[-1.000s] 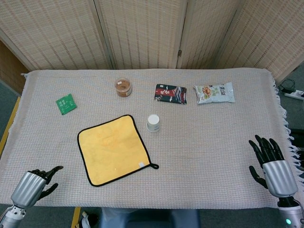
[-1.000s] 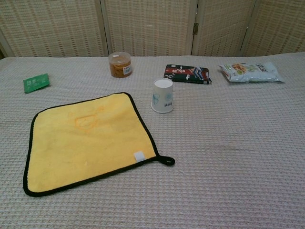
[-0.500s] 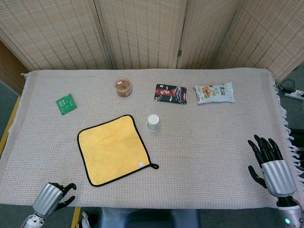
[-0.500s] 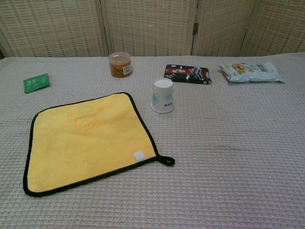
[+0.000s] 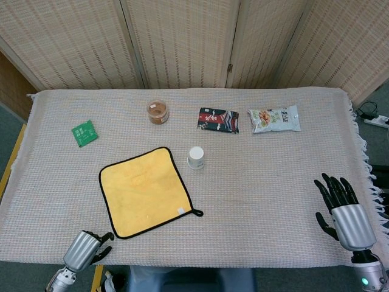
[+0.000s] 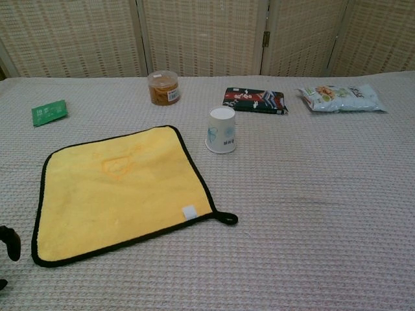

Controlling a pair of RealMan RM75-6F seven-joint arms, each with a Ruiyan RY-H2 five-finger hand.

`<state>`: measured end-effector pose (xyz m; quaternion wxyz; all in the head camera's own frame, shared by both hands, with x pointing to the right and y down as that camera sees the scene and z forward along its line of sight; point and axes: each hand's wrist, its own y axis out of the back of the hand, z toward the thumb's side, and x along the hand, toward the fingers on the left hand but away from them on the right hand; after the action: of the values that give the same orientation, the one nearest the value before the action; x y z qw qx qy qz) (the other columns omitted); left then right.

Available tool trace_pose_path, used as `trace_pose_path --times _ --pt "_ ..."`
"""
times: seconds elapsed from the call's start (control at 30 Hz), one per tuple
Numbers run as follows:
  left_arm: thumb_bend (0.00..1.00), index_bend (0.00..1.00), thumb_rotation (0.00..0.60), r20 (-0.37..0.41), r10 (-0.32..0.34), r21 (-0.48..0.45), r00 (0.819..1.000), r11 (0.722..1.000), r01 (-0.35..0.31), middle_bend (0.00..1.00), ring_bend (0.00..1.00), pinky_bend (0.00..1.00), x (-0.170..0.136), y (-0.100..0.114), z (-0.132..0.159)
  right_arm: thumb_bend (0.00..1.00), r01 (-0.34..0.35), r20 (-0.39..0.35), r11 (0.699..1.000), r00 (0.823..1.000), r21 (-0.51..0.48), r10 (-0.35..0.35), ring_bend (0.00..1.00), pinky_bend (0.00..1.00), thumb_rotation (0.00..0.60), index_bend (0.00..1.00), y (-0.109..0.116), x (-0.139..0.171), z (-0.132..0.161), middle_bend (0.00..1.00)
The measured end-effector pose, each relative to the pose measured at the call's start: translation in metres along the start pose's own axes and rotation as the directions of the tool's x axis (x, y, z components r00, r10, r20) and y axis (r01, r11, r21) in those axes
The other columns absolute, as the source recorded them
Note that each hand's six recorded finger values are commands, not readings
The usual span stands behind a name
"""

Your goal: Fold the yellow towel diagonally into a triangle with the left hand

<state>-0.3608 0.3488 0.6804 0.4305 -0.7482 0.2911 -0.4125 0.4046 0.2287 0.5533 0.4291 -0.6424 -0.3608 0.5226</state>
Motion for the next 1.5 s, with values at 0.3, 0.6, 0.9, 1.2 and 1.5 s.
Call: trace_pose_path --times 0.3,0.6,0.9,1.2,1.5 --pt "0.32 0.52 0.6 0.001 -0.017 -0.008 1.0 1.0 0.017 1.0 1.0 1.0 0.017 -0.014 0.004 0.45 -0.002 0.007 1.0 1.0 -0.002 0.002 0.0 0.0 0.6 0.0 0.0 0.0 -0.002 0.0" --pt "0.32 0.52 0.6 -0.005 -0.012 -0.013 1.0 1.0 0.012 1.0 1.0 1.0 0.031 -0.02 0.004 0.45 -0.001 0.013 1.0 1.0 -0.004 0.001 0.0 0.0 0.6 0.0 0.001 0.0 -0.004 0.0" --pt "0.39 0.57 0.6 -0.029 0.026 -0.023 0.999 0.999 -0.027 1.0 1.0 1.0 0.039 -0.019 0.002 0.45 -0.007 0.021 1.0 1.0 -0.004 0.007 0.0 0.0 0.6 0.0 0.0 -0.001 -0.006 0.0" --pt "0.6 0.63 0.6 -0.037 0.07 -0.037 0.997 0.997 -0.071 1.0 1.0 1.0 0.043 -0.013 -0.002 0.45 -0.01 0.026 1.0 1.0 0.0 0.01 0.0 0.0 0.6 0.0 -0.002 -0.002 -0.007 0.0" --pt "0.63 0.64 0.6 -0.018 0.128 -0.038 0.992 0.991 -0.129 1.0 1.0 1.0 0.045 0.0 -0.002 0.45 -0.019 0.03 1.0 0.999 0.001 0.019 0.0 0.0 0.6 0.0 -0.004 -0.004 -0.007 0.0"
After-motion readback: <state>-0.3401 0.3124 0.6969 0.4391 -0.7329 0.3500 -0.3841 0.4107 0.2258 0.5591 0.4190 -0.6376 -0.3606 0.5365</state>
